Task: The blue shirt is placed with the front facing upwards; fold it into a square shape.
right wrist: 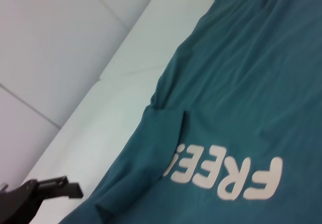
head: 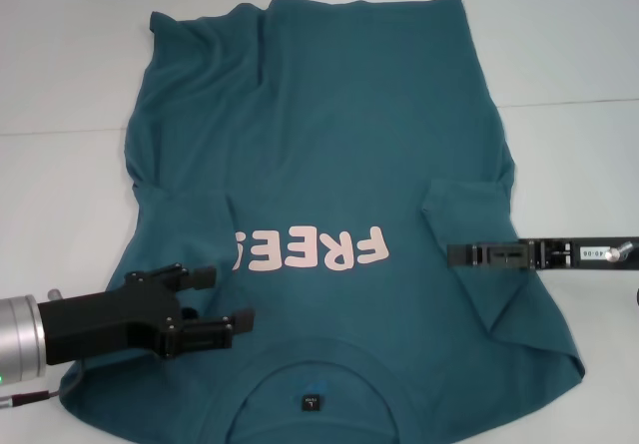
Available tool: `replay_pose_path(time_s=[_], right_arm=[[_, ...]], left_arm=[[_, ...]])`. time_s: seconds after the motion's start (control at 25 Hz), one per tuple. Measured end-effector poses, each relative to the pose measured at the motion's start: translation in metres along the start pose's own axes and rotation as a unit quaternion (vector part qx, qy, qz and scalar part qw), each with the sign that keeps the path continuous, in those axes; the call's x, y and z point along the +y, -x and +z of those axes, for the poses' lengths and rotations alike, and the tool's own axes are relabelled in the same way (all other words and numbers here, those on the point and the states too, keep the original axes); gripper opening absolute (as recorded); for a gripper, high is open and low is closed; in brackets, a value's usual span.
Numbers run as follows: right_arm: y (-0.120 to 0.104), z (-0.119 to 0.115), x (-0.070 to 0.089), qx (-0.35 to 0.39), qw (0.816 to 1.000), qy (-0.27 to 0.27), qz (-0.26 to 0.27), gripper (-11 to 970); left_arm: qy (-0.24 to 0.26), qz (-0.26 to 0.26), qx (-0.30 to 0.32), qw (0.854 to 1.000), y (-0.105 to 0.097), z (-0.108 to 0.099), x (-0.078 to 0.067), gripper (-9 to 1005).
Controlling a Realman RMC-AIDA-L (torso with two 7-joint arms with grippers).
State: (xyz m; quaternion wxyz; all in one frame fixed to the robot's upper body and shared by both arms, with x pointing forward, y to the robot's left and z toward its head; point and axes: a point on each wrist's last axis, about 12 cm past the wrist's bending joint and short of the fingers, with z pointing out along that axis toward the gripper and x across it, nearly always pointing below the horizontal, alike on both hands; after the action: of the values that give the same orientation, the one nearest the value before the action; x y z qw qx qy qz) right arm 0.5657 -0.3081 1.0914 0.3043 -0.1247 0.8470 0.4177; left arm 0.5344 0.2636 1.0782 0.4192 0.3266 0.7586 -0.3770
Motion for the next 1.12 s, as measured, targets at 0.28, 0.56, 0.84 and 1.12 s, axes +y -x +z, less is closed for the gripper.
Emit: replay_pose_path(time_s=[0.28, 0.56, 0.84, 1.12], right_arm=[[0.000, -0.011, -0.014, -0.045, 0.998, -0.043, 0.021, 920], [-0.004, -0.013, -0.028, -0.046, 0.992, -0.097, 0.060, 931], [-0.006, -0.013, -0.033, -0.038, 0.989, -0.120, 0.080, 931], [-0.009, -0.013, -0.034, -0.033, 0.988, -0.124, 0.087, 930]], left_arm=[[0.000, 0.000, -0.001, 1.000, 0.000, 0.000, 0.000, 903], [-0.001, -0.002, -0.001, 1.000, -0.001, 0.001, 0.000, 903], [-0.002, -0.001, -0.001, 1.000, -0.001, 0.001, 0.000, 903], [-0.002, 0.000, 0.000, 1.000, 0.000, 0.001, 0.000, 902]])
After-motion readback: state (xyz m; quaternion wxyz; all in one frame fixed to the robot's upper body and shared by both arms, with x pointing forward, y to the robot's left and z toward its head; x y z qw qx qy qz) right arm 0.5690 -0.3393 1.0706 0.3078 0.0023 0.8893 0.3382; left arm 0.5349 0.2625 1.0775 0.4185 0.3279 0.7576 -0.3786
